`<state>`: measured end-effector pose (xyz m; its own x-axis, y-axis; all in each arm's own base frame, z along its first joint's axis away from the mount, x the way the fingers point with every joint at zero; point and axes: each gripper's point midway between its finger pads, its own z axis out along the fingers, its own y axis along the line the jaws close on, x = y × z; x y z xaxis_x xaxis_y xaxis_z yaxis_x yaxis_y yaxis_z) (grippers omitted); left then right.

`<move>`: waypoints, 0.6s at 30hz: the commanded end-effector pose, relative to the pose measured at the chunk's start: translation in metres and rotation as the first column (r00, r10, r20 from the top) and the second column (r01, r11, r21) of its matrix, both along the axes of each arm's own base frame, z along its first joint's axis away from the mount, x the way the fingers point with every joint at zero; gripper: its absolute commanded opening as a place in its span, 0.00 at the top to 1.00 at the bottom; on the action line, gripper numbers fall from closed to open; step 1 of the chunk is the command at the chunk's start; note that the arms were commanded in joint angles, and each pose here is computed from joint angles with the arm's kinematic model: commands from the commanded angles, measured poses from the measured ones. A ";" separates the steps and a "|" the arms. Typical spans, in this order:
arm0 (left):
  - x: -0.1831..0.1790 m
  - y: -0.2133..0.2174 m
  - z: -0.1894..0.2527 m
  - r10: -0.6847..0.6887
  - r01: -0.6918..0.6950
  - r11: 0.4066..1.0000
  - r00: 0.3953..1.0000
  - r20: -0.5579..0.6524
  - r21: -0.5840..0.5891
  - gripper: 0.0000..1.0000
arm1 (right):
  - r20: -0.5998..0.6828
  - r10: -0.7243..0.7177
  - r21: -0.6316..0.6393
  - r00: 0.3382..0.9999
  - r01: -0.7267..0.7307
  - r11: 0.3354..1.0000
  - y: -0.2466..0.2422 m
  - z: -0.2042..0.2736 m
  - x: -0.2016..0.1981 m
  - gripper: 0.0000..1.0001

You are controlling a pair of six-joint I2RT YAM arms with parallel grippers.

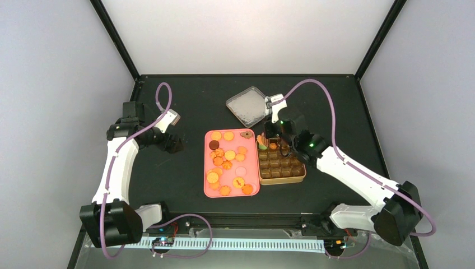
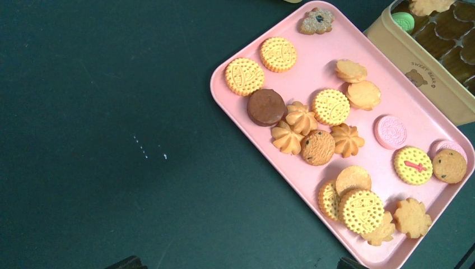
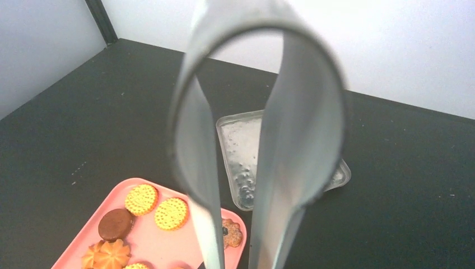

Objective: Pack the cookies
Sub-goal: Place the fake cookies in the empty pocket of the box.

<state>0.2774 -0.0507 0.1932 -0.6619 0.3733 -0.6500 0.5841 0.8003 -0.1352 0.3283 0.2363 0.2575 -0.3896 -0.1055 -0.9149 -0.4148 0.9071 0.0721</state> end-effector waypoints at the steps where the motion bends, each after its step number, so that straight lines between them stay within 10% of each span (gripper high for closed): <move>1: 0.002 0.001 0.012 -0.002 0.002 1.000 1.000 0.026 -0.002 0.09 | 0.002 0.028 -0.006 1.000 -0.028 1.000 -0.001 -0.002 -0.005 0.99; 18: 0.002 0.001 0.012 -0.005 0.005 1.000 1.000 0.023 -0.004 0.09 | -0.069 0.046 -0.088 0.997 -0.052 0.995 -0.001 -0.029 -0.009 0.99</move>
